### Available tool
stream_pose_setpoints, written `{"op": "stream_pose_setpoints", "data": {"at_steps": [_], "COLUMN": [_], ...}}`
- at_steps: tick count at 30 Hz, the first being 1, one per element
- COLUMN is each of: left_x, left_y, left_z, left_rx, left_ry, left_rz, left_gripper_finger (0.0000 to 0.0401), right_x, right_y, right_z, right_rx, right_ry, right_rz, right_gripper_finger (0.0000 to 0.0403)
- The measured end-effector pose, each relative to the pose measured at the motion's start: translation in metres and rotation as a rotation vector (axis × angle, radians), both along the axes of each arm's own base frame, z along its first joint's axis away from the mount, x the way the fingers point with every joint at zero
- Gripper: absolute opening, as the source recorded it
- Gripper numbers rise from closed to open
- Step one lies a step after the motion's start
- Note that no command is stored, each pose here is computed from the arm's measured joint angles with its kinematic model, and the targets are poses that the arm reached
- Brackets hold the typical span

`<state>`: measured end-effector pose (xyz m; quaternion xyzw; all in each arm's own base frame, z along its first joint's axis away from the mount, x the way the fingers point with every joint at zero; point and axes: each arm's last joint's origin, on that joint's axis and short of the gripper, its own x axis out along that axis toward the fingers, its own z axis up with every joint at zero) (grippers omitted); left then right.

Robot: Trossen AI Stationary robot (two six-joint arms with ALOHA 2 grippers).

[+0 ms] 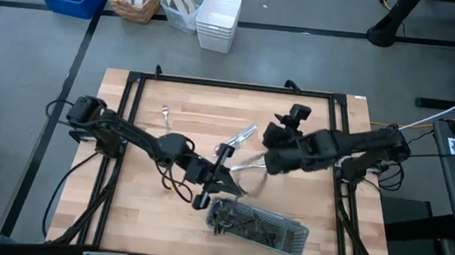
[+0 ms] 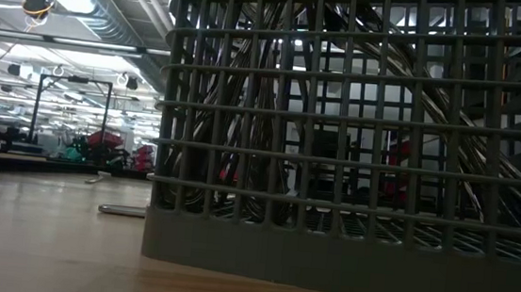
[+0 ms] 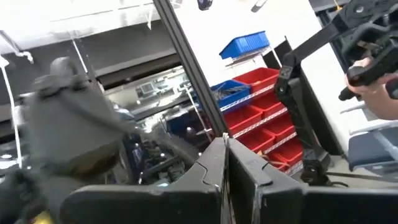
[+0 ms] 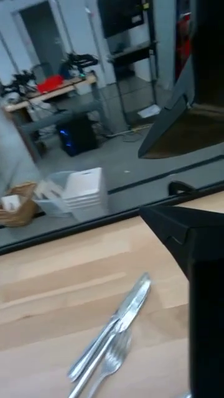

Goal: Sort silverware
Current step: Put the fork into the gray silverware rack

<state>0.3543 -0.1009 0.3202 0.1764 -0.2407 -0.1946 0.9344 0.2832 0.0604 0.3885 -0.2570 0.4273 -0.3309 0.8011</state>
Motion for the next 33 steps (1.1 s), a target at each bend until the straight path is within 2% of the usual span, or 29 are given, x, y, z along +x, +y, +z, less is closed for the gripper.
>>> {"op": "stream_pose_setpoints", "data": {"at_steps": [6,11,17,22,33], "left_x": [0.008,0.017,0.030,0.035,0.034], "left_y": [-0.003,-0.005,-0.009,-0.014,-0.030], "left_z": [0.002,-0.014,-0.040,-0.054,-0.077], "left_rx": [0.001,0.027,0.085,0.101,0.289], "left_ry": [-0.003,0.050,0.085,0.116,0.220], "left_rz": [0.001,0.006,0.017,-0.034,-0.049], "left_gripper_finger": [0.0000,0.0000,0.0000,0.0000,0.0003], "right_x": [0.000,-0.001,0.001,0.002,0.002], "right_y": [-0.016,-0.027,-0.040,-0.052,-0.073], "right_z": [-0.003,-0.004,-0.007,-0.008,-0.008], "right_rx": [0.050,0.055,0.155,0.188,0.195], "right_ry": [0.057,0.113,0.161,0.197,0.187], "right_rz": [-0.035,-0.054,-0.050,-0.053,-0.127], "right_gripper_finger": [0.0134,0.0134,0.0134,0.0134,0.0134]}}
